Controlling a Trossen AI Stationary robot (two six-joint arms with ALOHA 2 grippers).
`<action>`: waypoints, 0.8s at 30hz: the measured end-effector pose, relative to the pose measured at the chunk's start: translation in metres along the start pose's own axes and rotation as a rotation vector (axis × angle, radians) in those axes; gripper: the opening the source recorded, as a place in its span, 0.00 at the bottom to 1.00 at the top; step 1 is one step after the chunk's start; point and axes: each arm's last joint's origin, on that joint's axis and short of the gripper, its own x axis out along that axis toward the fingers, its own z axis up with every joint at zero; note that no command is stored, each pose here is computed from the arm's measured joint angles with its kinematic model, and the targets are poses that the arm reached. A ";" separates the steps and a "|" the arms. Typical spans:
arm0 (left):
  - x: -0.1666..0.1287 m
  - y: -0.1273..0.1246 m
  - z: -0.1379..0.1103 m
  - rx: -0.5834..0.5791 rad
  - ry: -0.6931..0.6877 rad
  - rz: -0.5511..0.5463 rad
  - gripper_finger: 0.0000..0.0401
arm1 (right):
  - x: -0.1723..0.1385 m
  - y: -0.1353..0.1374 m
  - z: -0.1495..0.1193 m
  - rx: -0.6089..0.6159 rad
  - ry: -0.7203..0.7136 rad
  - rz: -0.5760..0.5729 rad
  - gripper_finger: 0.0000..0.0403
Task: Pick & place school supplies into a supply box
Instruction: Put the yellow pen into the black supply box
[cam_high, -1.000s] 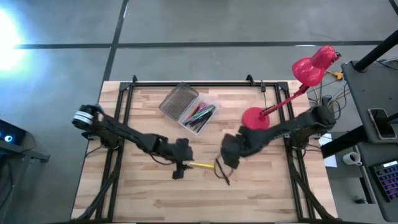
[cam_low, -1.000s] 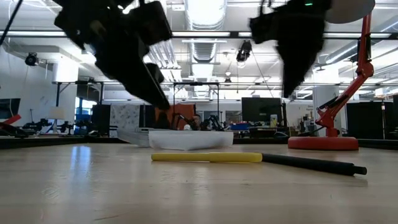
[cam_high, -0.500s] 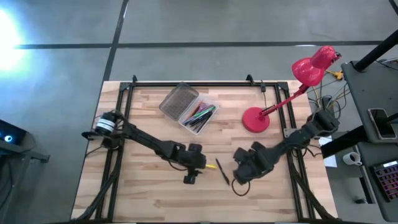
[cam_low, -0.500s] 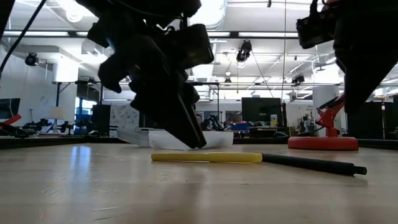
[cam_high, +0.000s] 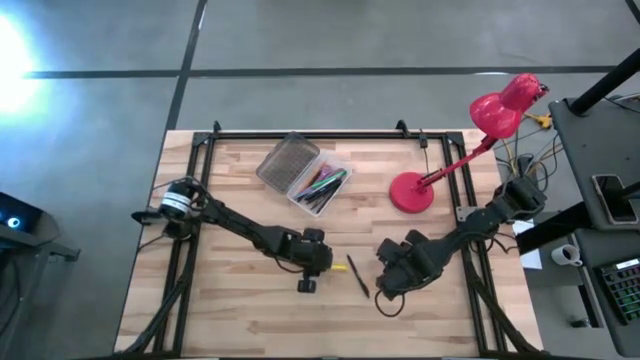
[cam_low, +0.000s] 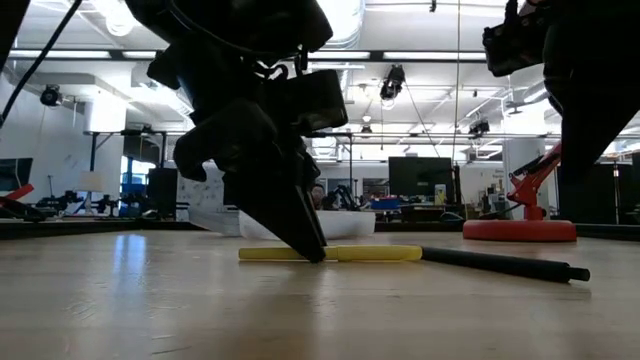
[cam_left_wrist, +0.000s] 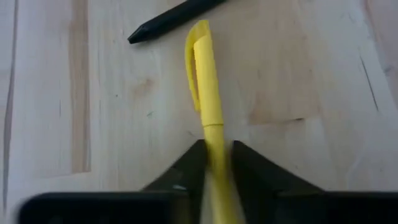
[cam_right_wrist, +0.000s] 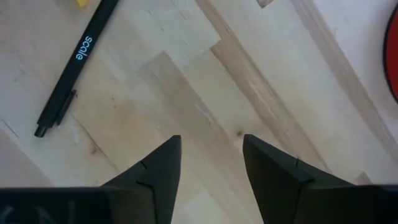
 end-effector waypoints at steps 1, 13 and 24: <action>0.000 0.000 0.000 -0.001 0.000 -0.001 0.09 | 0.000 0.000 0.000 -0.003 0.000 0.000 0.41; -0.062 0.032 0.018 -0.361 -0.092 0.140 0.03 | 0.003 -0.004 0.014 0.150 -0.029 -0.009 0.36; -0.134 0.145 -0.002 -0.710 -0.305 0.426 0.04 | 0.014 0.000 0.041 0.439 -0.080 0.144 0.34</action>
